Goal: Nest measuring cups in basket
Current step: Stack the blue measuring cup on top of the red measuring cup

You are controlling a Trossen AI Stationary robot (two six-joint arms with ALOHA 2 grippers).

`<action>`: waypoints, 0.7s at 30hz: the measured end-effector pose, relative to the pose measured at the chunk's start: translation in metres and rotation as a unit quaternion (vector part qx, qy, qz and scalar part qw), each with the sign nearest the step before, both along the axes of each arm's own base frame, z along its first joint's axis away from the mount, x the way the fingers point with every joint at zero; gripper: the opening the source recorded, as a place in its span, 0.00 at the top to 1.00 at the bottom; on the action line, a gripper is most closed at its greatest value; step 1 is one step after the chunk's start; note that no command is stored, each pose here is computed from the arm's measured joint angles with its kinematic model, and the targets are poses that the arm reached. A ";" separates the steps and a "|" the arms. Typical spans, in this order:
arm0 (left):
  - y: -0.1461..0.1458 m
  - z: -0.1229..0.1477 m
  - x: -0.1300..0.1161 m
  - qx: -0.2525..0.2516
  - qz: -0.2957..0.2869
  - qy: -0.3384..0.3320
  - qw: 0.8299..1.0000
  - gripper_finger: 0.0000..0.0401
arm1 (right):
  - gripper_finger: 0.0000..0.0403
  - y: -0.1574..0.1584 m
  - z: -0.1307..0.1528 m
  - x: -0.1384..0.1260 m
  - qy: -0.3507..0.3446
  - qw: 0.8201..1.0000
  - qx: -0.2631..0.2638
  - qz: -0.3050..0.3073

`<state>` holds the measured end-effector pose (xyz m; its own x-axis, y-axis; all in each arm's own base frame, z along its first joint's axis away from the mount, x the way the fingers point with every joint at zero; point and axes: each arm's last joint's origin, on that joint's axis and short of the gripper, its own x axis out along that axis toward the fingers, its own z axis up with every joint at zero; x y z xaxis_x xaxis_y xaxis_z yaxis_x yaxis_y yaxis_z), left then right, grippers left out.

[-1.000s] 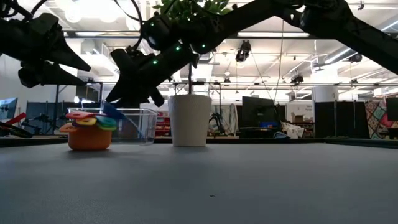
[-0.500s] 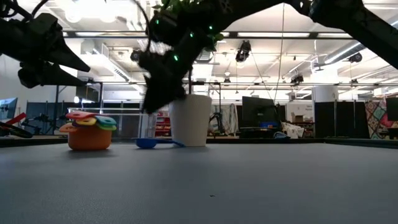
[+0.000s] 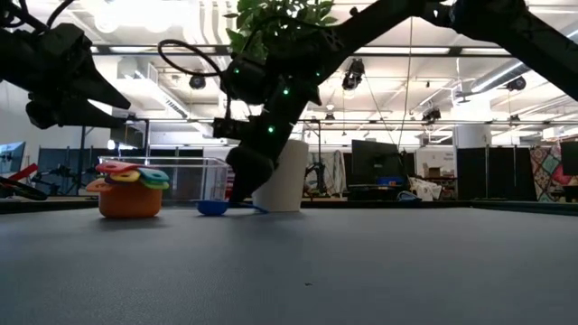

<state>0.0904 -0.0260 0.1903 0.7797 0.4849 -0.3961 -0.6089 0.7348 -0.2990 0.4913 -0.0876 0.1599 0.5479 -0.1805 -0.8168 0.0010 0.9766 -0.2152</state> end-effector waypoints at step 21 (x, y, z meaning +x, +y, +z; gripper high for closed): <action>-0.001 -0.001 0.001 0.003 0.000 0.005 1.000 0.31 | 0.58 0.025 0.005 0.011 -0.025 0.995 -0.079 0.059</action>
